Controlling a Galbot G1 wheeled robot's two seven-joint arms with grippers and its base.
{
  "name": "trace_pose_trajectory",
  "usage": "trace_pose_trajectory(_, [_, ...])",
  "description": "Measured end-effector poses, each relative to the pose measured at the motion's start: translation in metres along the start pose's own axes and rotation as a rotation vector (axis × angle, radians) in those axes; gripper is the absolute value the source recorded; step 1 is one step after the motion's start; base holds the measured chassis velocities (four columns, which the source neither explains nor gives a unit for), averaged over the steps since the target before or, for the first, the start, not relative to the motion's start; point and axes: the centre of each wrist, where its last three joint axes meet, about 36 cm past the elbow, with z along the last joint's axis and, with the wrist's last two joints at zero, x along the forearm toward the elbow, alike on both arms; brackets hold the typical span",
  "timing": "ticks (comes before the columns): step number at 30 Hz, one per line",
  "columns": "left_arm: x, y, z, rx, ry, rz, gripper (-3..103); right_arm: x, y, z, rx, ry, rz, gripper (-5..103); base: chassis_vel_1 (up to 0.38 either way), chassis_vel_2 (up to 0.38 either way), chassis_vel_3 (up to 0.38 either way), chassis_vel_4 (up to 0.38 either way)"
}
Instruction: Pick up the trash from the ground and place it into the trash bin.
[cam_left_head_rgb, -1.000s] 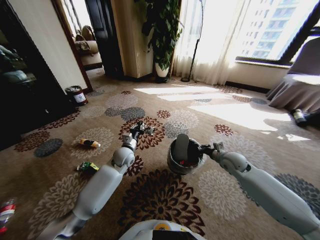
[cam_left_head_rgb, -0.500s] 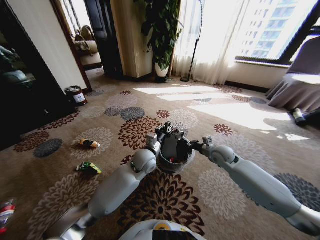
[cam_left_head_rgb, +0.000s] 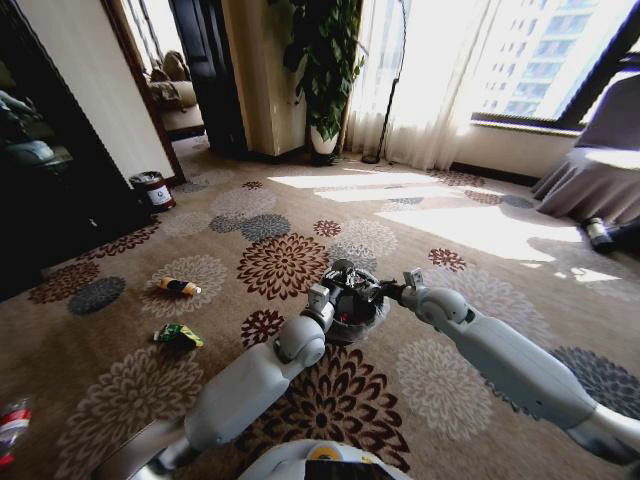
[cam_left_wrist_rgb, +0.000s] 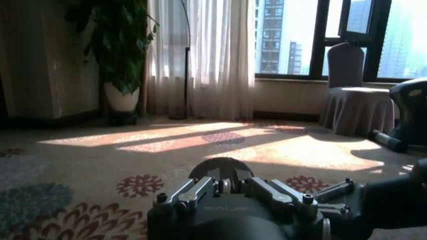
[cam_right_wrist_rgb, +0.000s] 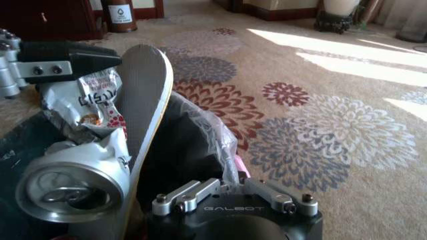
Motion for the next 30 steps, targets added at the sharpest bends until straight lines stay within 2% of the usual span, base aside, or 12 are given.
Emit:
trace_pose_trajectory(3, [-0.008, 0.010, 0.008, -0.014, -0.007, -0.001, 28, 0.004, -0.001, -0.001, 0.002, -0.003, 0.003, 1, 0.000, 0.000, 0.000, 0.000])
trace_pose_trajectory(4, [-0.008, 0.010, 0.008, -0.014, -0.007, -0.001, 28, 0.004, -0.001, -0.001, 0.002, -0.003, 0.003, 1, 0.000, 0.000, 0.000, 0.000])
trace_pose_trajectory(11, [-0.001, 0.006, 0.015, -0.005, -0.010, 0.014, 55, 0.010, -0.003, 0.002, -0.004, -0.014, 0.015, 1, 0.000, 0.000, 0.000, 0.000])
trace_pose_trajectory(12, [0.000, 0.007, 0.011, 0.009, -0.022, -0.003, 55, 0.013, -0.004, 0.003, -0.005, -0.019, 0.022, 1, 0.000, 0.000, 0.000, 0.000])
trace_pose_trajectory(14, [-0.001, 0.021, -0.007, 0.051, -0.024, -0.109, 71, 0.021, -0.004, 0.007, -0.003, -0.030, 0.030, 1, 0.000, 0.000, 0.000, 0.000])
trace_pose_trajectory(15, [-0.001, 0.021, -0.007, 0.051, -0.024, -0.109, 71, 0.021, -0.004, 0.007, -0.003, -0.030, 0.030, 1, 0.000, 0.000, 0.000, 0.000])
trace_pose_trajectory(18, [0.000, 0.063, -0.004, 0.096, 0.069, -0.251, 82, 0.030, 0.001, 0.016, 0.012, -0.051, 0.029, 1, 0.000, 0.000, 0.000, 0.000])
trace_pose_trajectory(19, [0.000, 0.063, -0.004, 0.096, 0.069, -0.251, 82, 0.030, 0.001, 0.016, 0.012, -0.051, 0.029, 1, 0.000, 0.000, 0.000, 0.000])
trace_pose_trajectory(21, [0.005, 0.089, 0.011, 0.095, 0.109, -0.313, 92, 0.032, 0.003, 0.022, 0.011, -0.062, 0.028, 1, 0.000, 0.000, 0.000, 0.000])
trace_pose_trajectory(22, [0.005, 0.089, 0.011, 0.095, 0.109, -0.313, 92, 0.032, 0.003, 0.022, 0.011, -0.062, 0.028, 1, 0.000, 0.000, 0.000, 0.000])
trace_pose_trajectory(24, [0.025, 0.118, 0.047, 0.085, 0.131, -0.401, 99, 0.032, 0.004, 0.033, 0.020, -0.066, 0.039, 1, 0.000, 0.000, 0.000, 0.000])
trace_pose_trajectory(30, [0.061, 0.127, 0.092, 0.062, 0.170, -0.450, 100, 0.031, 0.007, 0.044, 0.063, -0.037, 0.063, 1, 0.000, 0.000, 0.000, 0.000])
